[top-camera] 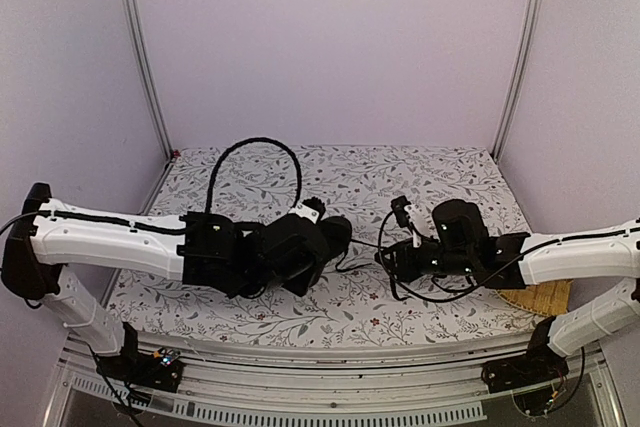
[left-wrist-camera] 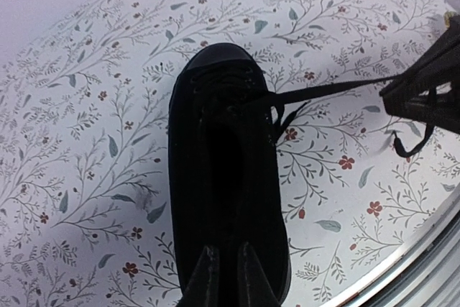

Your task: Tie the shoes

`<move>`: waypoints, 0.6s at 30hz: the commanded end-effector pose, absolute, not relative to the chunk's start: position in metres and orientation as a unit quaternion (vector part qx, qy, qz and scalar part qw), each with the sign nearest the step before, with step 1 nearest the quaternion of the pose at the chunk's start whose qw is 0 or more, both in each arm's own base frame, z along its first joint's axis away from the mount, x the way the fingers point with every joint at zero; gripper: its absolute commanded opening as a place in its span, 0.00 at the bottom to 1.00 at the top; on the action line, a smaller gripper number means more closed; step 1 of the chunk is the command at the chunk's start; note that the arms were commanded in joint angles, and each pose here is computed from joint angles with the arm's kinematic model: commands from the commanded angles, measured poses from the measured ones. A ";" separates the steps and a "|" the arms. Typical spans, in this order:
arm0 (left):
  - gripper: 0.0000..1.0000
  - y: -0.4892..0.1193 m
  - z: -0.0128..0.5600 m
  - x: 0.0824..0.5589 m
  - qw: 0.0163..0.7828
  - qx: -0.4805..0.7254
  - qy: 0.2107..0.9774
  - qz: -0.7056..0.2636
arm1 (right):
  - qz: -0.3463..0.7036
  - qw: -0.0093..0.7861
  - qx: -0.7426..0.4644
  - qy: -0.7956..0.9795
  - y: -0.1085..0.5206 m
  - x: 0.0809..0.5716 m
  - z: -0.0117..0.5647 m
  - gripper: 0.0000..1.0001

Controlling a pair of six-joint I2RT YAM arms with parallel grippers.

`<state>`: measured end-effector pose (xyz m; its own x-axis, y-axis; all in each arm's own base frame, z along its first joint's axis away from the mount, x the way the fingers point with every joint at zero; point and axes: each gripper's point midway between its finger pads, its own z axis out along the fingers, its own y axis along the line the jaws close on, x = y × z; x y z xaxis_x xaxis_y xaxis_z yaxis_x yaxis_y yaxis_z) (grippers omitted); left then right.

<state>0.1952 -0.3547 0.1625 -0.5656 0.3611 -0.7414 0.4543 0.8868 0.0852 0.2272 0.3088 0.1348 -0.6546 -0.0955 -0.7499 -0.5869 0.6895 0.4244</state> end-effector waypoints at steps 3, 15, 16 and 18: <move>0.00 -0.363 0.244 0.215 0.496 0.250 0.827 -0.087 | 0.344 0.368 -0.172 0.846 0.319 0.236 0.144 0.02; 0.00 -0.486 0.351 0.212 0.557 0.315 0.741 -0.206 | 0.295 0.418 -0.090 0.854 0.260 0.236 0.156 0.04; 0.00 -0.490 0.353 0.212 0.559 0.316 0.737 -0.212 | 0.288 0.426 -0.084 0.853 0.254 0.236 0.162 0.04; 0.00 -0.492 0.353 0.213 0.563 0.313 0.734 -0.215 | 0.282 0.442 -0.073 0.848 0.243 0.235 0.176 0.05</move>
<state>0.2129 -0.4771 0.3052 -0.2511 0.3435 -0.9050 0.6851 0.7236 0.0845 0.2327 0.2684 0.1571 -0.6357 0.0775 -0.7680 -0.4405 0.7806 0.4434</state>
